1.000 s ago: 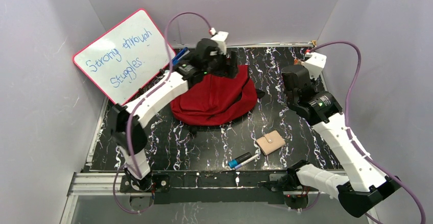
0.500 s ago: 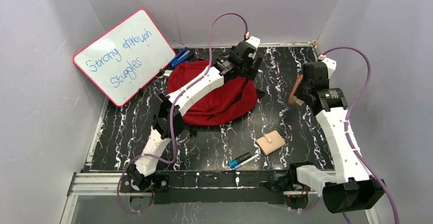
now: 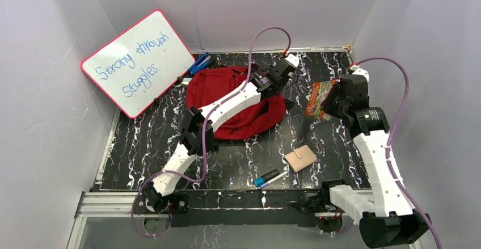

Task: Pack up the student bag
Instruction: Pick up the book from the center of the board, then place the book in the student bag.

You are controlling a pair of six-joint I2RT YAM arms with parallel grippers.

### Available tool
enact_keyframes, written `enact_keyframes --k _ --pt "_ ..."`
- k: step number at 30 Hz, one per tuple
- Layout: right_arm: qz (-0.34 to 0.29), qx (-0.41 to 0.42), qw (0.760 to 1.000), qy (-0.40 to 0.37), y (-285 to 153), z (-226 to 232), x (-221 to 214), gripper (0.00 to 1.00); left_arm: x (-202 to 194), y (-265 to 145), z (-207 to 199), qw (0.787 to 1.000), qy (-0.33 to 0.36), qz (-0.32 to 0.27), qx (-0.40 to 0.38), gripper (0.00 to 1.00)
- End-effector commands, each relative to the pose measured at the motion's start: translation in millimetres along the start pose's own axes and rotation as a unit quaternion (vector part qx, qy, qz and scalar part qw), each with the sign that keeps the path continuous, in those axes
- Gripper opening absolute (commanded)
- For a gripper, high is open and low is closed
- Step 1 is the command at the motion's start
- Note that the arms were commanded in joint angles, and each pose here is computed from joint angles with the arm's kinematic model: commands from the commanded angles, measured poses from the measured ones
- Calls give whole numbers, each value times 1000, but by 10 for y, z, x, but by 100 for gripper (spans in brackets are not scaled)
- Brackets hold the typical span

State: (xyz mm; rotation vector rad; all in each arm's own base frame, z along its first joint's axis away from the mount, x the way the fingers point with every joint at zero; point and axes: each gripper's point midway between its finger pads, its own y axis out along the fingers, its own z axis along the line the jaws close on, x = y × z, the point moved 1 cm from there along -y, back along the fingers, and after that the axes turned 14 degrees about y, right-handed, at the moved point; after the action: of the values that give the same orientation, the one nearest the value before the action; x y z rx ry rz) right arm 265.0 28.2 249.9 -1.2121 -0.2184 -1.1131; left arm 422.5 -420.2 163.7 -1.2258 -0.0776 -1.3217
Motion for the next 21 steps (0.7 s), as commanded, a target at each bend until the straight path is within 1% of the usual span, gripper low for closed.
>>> enact_keyframes --k 1,2,3,6,12,18,21 --pt "-57 123 991 19 -242 406 262 0 238 -424 405 999 1 -26 47 6" --pt "-61 142 988 22 -294 461 281 0 263 -490 457 998 0 -28 51 1" --pt "-61 168 984 23 -349 540 281 0 296 -570 512 998 -2 -33 54 0" --pt "-64 227 971 35 -475 737 320 0 386 -832 687 997 -9 -48 65 0" --pt "-30 314 947 55 -512 1091 288 0 472 -1347 951 994 -25 -77 66 0" --pt "-17 320 943 91 -365 1168 275 0 508 -1718 1139 993 -32 -96 66 0" --pt "-6 328 939 99 -309 1203 231 0 485 -1818 1185 992 -29 -100 66 0"
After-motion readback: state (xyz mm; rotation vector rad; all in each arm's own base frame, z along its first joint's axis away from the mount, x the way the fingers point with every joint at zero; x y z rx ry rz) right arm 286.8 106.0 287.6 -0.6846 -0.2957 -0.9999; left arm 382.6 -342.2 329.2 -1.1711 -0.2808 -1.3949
